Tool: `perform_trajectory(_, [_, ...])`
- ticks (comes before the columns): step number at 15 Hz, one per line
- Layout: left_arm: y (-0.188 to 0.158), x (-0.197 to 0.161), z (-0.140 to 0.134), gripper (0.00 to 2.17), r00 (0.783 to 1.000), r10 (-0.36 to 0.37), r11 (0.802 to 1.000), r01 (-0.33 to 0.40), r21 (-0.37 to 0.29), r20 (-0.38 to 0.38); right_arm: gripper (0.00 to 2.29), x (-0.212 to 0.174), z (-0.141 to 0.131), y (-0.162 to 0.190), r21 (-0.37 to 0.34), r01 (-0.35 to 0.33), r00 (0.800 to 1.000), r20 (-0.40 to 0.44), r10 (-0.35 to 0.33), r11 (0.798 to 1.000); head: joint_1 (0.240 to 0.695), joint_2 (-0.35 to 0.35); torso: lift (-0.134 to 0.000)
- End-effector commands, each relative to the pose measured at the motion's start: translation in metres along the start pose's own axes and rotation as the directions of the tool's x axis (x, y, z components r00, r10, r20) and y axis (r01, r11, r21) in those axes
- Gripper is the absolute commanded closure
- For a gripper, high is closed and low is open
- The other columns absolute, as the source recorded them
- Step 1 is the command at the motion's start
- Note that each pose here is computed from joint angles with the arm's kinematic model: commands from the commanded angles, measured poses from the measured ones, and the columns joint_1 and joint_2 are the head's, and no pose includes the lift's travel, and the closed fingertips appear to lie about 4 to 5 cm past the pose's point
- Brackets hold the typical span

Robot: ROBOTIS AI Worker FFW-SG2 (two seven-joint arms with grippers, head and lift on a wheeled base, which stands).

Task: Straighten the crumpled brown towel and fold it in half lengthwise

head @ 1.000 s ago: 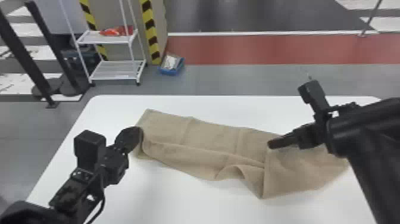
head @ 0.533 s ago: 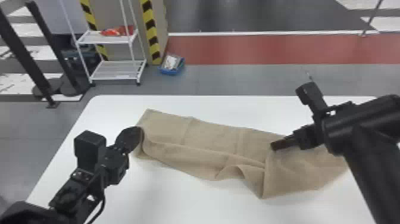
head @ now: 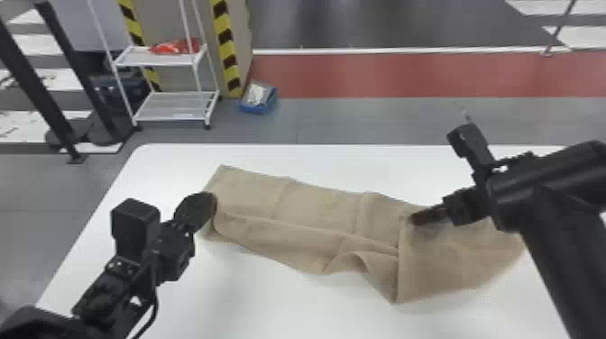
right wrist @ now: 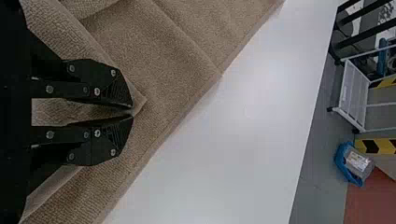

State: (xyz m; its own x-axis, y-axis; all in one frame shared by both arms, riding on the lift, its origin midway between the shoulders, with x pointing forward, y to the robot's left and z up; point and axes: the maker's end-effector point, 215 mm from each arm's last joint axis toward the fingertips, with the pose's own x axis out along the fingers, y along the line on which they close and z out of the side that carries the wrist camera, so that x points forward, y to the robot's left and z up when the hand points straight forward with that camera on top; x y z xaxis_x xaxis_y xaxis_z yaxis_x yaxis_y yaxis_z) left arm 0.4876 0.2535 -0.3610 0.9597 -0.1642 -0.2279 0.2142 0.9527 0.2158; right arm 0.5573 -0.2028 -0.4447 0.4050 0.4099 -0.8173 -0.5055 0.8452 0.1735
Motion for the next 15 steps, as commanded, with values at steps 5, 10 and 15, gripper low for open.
perform_trajectory(5, [0.001, -0.004, 0.001, 1.42, 1.0, 0.002, 1.0, -0.002, 0.005, 0.002, 0.97, -0.014, 0.0, -0.013, 0.035, 0.006, 0.999, 0.044, -0.008, 0.999, 0.695, 0.049, -0.124])
perform_trajectory(10, [-0.003, -0.004, 0.003, 1.42, 1.0, -0.001, 1.0, 0.001, 0.005, 0.001, 1.05, -0.023, 0.003, -0.014, 0.061, -0.021, 0.996, 0.085, 0.015, 0.998, 0.695, 0.035, -0.124])
perform_trajectory(15, [-0.004, -0.005, -0.001, 1.42, 1.0, 0.001, 1.0, -0.001, 0.01, -0.008, 0.34, -0.008, 0.006, -0.005, -0.002, 0.004, 0.998, 0.059, -0.004, 1.0, 0.695, 0.033, -0.124])
